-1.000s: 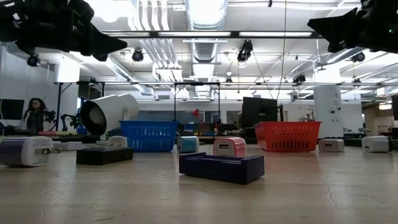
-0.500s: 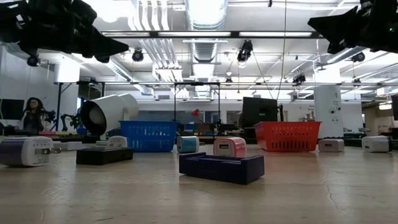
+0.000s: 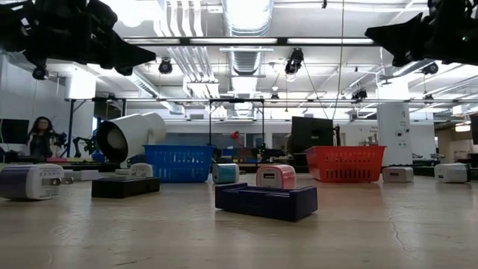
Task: Pick & Place Office items
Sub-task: Put the purple digital clock into the red bin
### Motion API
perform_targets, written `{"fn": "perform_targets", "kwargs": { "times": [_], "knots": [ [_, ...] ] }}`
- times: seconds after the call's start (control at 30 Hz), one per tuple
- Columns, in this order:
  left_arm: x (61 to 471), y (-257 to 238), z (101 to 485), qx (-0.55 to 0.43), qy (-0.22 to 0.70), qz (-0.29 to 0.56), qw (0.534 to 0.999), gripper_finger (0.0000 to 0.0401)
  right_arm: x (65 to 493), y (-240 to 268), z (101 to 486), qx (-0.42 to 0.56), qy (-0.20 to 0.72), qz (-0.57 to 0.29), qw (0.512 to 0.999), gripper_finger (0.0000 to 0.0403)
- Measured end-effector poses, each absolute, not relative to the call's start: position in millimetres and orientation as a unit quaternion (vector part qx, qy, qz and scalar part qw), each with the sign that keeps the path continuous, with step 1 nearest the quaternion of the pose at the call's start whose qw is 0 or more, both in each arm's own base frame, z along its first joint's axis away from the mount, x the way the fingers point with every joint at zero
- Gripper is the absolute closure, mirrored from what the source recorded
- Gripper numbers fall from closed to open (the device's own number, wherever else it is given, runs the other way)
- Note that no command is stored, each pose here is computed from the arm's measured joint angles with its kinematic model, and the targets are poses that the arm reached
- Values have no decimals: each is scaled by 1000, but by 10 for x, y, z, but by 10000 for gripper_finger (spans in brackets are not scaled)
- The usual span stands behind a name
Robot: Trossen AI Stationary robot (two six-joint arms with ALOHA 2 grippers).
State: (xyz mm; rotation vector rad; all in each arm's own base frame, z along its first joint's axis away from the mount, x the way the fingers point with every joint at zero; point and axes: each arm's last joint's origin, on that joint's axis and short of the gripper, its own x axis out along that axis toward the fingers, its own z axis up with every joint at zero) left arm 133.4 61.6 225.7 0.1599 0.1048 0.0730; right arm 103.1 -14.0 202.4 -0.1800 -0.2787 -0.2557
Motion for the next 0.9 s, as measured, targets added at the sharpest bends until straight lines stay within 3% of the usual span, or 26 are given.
{"fn": "perform_targets", "kwargs": {
  "times": [0.9],
  "knots": [
    [1431, 664, 2211, 81, 56, 26, 995, 396, 1136, -152, 2002, -92, -124, -128, 980, 394]
  ]
}}
